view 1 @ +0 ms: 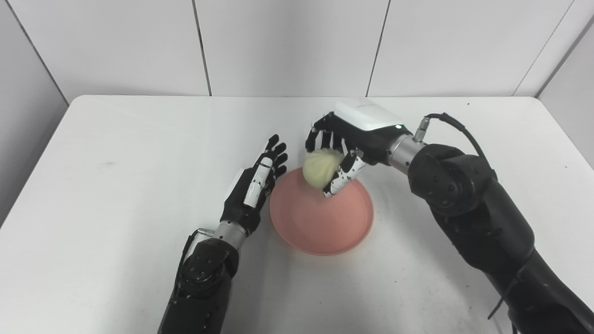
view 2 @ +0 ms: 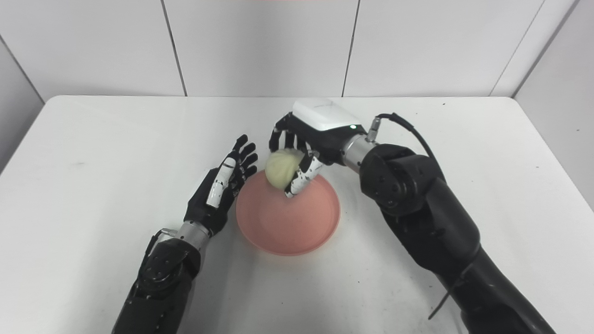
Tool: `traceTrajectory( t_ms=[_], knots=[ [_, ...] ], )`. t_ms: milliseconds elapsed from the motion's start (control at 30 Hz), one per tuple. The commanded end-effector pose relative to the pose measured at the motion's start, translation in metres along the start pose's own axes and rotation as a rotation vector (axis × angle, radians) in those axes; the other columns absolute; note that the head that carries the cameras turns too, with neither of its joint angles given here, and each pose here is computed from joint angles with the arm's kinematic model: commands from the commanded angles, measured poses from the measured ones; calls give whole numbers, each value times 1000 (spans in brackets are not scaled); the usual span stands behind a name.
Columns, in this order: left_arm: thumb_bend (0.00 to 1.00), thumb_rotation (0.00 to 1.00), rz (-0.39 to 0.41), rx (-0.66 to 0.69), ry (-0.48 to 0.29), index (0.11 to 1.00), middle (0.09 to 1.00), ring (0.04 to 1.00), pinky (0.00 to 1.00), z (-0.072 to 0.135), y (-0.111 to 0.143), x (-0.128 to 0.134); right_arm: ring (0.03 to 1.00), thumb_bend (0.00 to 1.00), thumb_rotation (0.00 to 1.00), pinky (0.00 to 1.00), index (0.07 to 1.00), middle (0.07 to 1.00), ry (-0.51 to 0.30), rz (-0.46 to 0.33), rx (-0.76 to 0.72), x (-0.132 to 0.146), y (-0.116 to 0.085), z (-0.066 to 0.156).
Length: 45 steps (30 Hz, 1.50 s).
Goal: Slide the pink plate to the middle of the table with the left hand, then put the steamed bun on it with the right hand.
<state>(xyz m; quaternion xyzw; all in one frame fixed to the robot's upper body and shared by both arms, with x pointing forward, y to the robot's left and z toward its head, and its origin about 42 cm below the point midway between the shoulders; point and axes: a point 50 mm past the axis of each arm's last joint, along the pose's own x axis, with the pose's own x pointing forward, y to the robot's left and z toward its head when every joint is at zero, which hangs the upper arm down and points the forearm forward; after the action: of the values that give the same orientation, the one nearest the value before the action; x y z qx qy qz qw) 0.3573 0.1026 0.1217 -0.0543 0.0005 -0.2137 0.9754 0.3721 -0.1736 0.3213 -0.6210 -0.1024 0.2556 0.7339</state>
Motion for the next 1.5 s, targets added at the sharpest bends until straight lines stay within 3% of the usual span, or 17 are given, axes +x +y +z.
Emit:
traceTrajectory(
  t_ms=[0,233,400,533,633,767,900,1100,1300,1400,1467],
  knots=[
    [384,1000,23,-23,171,985,983,980,970,-31,4,-17,335,526,0,248,493,475,-23,-70,-69,-5,-24,8],
    [380,1000,30,-8,169,977,972,967,958,-30,6,-18,391,515,0,313,545,429,-41,-9,18,0,-10,8],
    [373,1000,31,-23,171,980,975,971,968,-27,5,-18,360,523,0,284,499,466,-45,41,3,7,3,8],
    [384,1000,30,-27,176,984,977,976,975,-25,5,-19,377,516,0,293,533,412,-30,75,-15,13,13,9],
    [384,1000,28,-25,175,986,979,974,973,-24,5,-19,335,526,0,253,492,472,-17,94,-24,17,20,10],
    [380,1000,26,-22,173,990,981,974,975,-24,5,-20,329,527,0,243,488,477,0,128,-27,23,34,12],
    [383,1000,27,-22,175,986,979,974,975,-23,4,-20,387,517,0,295,534,414,-6,145,-18,28,43,13],
    [382,1000,25,-21,179,984,981,974,974,-24,4,-19,360,517,0,273,531,407,18,175,-28,37,58,15],
    [382,1000,27,-22,180,983,980,977,968,-23,4,-19,371,518,0,279,534,413,37,199,-73,38,62,18],
    [387,1000,27,-23,180,982,980,977,968,-22,4,-19,316,526,0,232,495,470,40,201,-108,37,60,19],
    [387,1000,27,-24,178,982,980,977,967,-23,4,-19,374,527,4,277,494,482,48,215,-130,37,59,19]
  ],
)
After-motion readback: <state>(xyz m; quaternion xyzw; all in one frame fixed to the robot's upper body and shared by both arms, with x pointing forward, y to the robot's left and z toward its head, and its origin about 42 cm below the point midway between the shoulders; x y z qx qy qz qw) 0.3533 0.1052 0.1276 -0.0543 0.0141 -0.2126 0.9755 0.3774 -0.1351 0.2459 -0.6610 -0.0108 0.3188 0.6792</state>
